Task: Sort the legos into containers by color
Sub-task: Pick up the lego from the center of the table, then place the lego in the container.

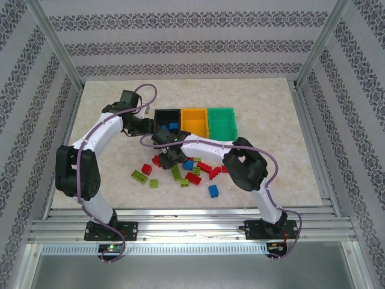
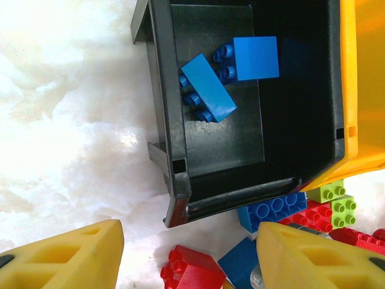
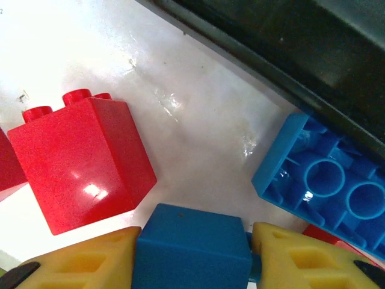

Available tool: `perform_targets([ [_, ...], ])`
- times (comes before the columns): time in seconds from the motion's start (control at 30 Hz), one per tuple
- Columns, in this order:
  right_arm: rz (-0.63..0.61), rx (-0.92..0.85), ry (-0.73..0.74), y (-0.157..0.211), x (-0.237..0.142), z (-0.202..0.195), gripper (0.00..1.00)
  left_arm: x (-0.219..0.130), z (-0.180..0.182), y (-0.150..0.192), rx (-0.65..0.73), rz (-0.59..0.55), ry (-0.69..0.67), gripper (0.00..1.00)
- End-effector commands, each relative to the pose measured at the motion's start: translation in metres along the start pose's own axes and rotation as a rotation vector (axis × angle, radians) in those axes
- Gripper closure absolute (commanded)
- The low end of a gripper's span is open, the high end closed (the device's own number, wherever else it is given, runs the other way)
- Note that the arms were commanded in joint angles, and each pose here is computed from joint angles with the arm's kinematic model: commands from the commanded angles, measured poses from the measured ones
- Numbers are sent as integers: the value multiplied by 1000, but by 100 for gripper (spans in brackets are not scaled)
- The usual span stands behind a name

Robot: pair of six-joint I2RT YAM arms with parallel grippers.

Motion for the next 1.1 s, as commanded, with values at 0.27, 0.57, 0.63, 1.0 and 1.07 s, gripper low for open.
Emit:
perform_targets([
  [0.27, -181, 39, -17, -28, -65, -13, 54, -15, 6, -1, 8, -59, -66, 40],
  [0.57, -328, 95, 34, -70, -86, -54, 53, -26, 16, -2, -4, -119, -160, 40],
  [0.63, -338, 102, 59, -82, -84, -66, 53, -26, 17, -3, -8, -118, -167, 40],
  [1.0, -405, 159, 41, -123, -80, -101, 38, -38, 19, -1, -6, -161, -156, 39],
  [1.07, -402, 158, 38, -120, -80, -98, 37, -37, 19, -2, -5, -155, -160, 40],
])
Point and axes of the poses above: each hand's point on the last joint's axis, 136 mm out from that joint toward the fingers, its own x axis out along the fingers, its own z axis along the line the jaws close on, y = z × x, the point moved 8 cm from there along -x, back along the fingers, and after that the axes turned 11 degrees about -x, right-handed, at the moved point
